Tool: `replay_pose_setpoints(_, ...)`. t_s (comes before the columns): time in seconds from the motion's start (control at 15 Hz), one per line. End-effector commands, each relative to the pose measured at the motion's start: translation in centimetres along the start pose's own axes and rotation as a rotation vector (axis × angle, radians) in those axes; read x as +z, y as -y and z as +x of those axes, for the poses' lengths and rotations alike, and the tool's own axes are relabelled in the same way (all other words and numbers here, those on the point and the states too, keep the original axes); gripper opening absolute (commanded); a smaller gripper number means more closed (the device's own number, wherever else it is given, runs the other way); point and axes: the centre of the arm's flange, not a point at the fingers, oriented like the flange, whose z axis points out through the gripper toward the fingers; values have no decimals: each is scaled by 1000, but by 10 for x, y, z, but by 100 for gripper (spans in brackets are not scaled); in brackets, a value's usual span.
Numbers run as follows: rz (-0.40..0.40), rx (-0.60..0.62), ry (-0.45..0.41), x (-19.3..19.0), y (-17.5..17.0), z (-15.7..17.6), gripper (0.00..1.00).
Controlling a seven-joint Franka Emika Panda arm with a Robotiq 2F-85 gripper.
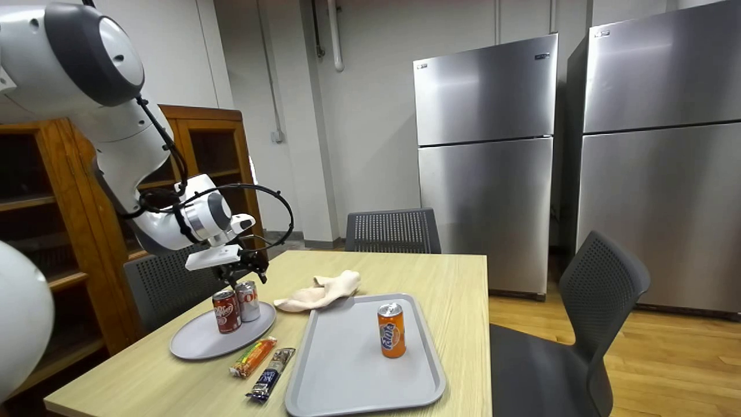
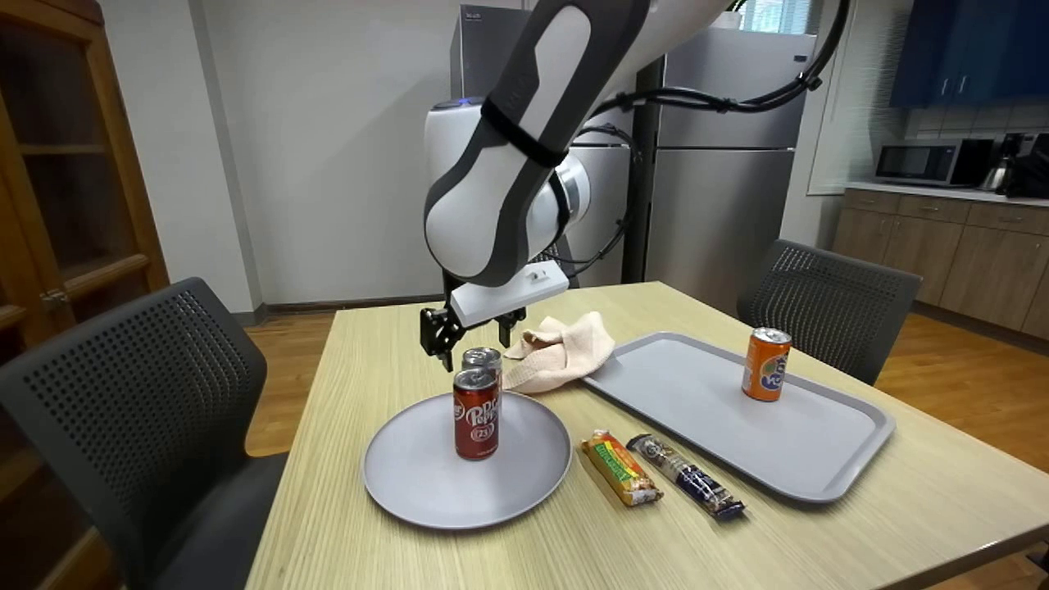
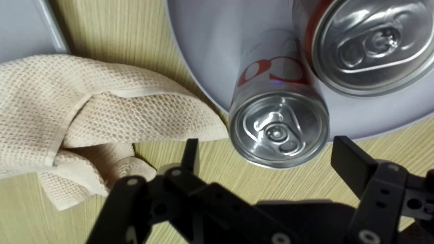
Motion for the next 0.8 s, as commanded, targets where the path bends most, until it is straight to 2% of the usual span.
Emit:
replay_pose_setpoints(0.0, 12, 13, 31, 7, 2, 14, 100)
replay_pose_setpoints(0.73, 24, 19, 61, 7, 1, 3, 100)
